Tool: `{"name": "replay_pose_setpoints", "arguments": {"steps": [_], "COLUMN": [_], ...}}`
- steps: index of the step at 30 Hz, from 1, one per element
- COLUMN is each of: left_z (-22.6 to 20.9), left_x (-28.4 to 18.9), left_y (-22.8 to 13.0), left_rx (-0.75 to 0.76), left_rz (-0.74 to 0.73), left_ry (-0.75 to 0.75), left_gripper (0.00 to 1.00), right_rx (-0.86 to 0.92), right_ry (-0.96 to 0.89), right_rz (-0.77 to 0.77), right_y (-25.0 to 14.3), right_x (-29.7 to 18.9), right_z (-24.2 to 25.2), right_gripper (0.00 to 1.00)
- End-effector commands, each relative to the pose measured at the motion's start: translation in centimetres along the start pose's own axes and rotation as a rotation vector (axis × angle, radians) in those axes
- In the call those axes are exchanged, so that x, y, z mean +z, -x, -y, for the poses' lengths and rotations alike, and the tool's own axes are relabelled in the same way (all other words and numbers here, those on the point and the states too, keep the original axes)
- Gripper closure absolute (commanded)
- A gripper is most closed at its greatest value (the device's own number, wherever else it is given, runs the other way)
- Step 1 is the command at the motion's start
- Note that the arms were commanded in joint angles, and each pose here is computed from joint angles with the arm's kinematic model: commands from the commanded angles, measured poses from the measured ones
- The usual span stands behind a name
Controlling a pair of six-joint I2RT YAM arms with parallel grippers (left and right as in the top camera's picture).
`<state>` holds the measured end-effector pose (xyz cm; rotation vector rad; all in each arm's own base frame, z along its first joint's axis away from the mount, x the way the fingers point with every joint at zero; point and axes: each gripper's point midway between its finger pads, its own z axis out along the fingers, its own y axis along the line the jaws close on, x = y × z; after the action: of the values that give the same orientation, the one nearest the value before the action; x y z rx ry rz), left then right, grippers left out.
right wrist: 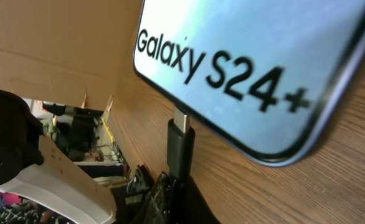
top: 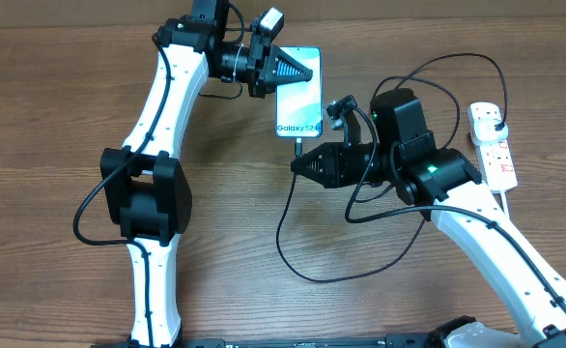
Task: Plug charger to phone and switch on socket
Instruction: 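Push the USB-C plug up into the phone's port with the right gripper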
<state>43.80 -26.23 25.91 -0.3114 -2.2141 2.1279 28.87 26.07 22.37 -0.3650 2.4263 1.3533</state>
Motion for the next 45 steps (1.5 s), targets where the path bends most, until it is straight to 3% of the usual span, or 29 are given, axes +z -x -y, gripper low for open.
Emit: {"name": "replay_pose_setpoints", "arguments": {"steps": [1, 45], "left_z": [1.7, 1.7], "left_x": [0.2, 0.3], "left_y": [-0.3, -0.3], "left_rx": [0.005, 0.013], "left_rz": [-0.02, -0.021], "left_ry": [-0.059, -0.061], "left_gripper": [0.96, 0.96], "right_rx": [-0.001, -0.018], "right_ry": [-0.002, -0.032], "right_rz": [0.015, 0.13], "right_y": [0.4, 3.4], "right_x": [-0.2, -1.3], "right_z": [0.2, 1.1], "right_gripper": [0.96, 0.96]}}
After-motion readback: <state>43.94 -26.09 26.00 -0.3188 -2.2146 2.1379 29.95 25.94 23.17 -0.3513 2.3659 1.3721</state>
